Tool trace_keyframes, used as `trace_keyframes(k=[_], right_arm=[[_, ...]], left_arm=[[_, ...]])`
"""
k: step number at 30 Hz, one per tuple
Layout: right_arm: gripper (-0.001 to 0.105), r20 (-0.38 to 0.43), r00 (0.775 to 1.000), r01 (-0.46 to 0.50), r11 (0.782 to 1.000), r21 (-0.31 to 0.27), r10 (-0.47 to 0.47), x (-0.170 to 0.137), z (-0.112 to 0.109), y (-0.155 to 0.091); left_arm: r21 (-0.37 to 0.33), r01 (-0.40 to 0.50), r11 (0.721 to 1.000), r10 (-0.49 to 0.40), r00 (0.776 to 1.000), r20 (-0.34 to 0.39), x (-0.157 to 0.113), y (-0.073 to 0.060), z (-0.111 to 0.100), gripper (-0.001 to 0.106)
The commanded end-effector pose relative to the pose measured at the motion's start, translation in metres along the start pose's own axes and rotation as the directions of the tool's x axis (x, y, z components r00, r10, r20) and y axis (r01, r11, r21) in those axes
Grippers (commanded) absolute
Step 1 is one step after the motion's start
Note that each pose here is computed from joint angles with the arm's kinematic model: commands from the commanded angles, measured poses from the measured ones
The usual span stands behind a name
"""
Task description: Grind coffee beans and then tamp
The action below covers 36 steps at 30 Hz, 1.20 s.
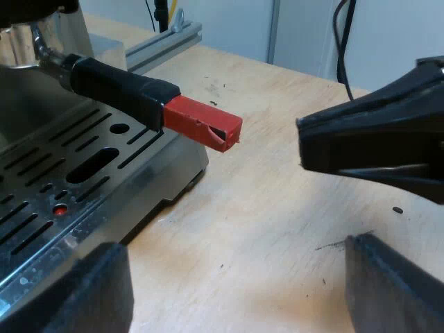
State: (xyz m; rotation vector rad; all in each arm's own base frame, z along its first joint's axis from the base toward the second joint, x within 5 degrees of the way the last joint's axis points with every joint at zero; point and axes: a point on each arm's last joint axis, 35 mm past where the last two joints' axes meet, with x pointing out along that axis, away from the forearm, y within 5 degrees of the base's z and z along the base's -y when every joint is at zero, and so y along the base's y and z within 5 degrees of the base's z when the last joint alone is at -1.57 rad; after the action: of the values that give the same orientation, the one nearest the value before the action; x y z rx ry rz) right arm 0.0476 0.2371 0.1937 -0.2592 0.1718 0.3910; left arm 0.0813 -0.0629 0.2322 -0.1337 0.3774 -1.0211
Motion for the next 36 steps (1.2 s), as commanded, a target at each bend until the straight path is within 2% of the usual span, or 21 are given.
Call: trace_keyframes(k=[1,7,13,17,21,25,36], right_arm=[[0.008,0.0,1.0,0.016,1.0,0.025,-0.016,0.009,-0.001,0.001],[0.008,-0.003,0.999,0.032,0.999,0.016,-0.032,0.014,-0.009,0.007],[0.008,0.01,0.994,0.113,0.994,0.009,-0.113,0.018,-0.016,0.01],[0.008,0.009,0.993,0.115,0.993,0.011,-0.115,0.021,-0.02,0.013],[0.008,0.008,0.991,0.136,0.99,0.026,-0.137,0.026,-0.019,0.01],[0.008,0.023,0.989,0.142,0.986,0.082,-0.144,0.031,-0.013,0.008],[0.008,0.005,0.982,0.19,0.978,0.092,-0.191,0.045,-0.012,-0.003]], left_arm=[[0.01,0.0,1.0,-0.001,1.0,0.015,0.0,-0.001,0.002,0.066],[0.01,0.0,1.0,-0.001,1.0,0.015,0.0,-0.001,0.002,0.066],[0.01,0.0,1.0,-0.001,1.0,0.015,0.0,-0.001,0.002,0.066],[0.01,0.0,1.0,-0.001,1.0,0.015,0.0,-0.001,0.002,0.066],[0.01,0.0,1.0,-0.001,1.0,0.015,0.0,-0.001,0.002,0.066],[0.01,0.0,1.0,-0.001,1.0,0.015,0.0,-0.001,0.002,0.066],[0.01,0.0,1.0,-0.001,1.0,0.015,0.0,-0.001,0.002,0.066]])
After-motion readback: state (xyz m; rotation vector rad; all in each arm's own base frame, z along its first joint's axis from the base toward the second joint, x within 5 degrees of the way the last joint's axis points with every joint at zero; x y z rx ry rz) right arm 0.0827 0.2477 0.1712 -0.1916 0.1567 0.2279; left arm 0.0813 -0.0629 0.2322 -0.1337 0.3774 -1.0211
